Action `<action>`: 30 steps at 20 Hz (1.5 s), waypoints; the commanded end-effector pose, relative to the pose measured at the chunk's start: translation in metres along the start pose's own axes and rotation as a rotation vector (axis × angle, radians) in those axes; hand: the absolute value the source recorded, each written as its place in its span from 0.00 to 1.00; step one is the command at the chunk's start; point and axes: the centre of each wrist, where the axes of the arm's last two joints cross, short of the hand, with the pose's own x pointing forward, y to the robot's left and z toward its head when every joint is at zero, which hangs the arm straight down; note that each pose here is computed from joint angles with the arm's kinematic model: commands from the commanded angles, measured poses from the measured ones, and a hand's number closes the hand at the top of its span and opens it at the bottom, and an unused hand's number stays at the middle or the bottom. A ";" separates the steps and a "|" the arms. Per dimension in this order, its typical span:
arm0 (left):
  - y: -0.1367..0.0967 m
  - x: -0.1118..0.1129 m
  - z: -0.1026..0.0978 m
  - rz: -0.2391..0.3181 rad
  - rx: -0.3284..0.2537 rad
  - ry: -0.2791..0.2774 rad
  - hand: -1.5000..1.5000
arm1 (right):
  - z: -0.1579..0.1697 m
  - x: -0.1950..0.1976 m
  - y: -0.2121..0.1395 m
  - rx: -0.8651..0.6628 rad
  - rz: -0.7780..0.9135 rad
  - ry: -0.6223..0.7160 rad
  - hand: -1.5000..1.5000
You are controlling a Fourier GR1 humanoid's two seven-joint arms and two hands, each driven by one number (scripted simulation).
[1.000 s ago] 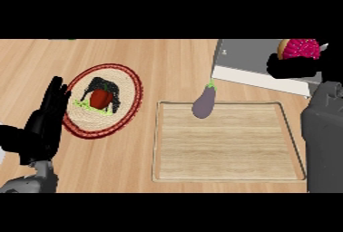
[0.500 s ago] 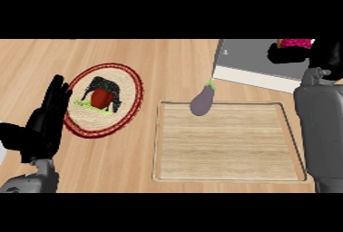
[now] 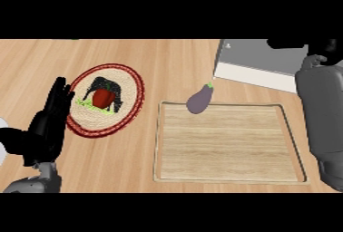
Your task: Pick the cupcake from the tray and place it in the tiered shelf
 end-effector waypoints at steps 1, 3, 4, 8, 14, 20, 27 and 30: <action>0.008 0.010 -0.002 -0.013 0.005 -0.004 0.50 | -0.008 -0.017 0.012 -0.015 -0.087 0.086 1.00; 0.001 0.011 0.000 0.000 -0.002 0.019 0.50 | -0.006 -0.002 0.028 0.066 -0.050 0.091 0.00; 0.006 0.001 0.001 -0.002 -0.011 -0.012 0.50 | -0.017 -0.038 0.025 0.069 -0.068 0.114 0.00; 0.002 0.003 0.004 0.006 -0.006 -0.002 0.50 | -0.021 -0.021 0.028 0.094 -0.081 0.069 0.00; 0.007 0.002 -0.011 -0.007 0.007 0.003 0.50 | -0.040 -0.023 0.004 0.087 -0.191 0.008 0.00; 0.002 0.002 0.007 -0.007 0.012 0.015 0.50 | -0.049 -0.005 -0.035 -0.026 -0.343 0.014 0.00; 0.007 -0.001 0.004 -0.001 0.046 0.018 0.50 | -0.046 -0.055 -0.088 -0.143 -0.352 0.148 0.00; 0.007 0.001 0.005 -0.004 0.024 0.032 0.50 | -0.050 -0.056 -0.125 -0.199 -0.367 0.190 0.00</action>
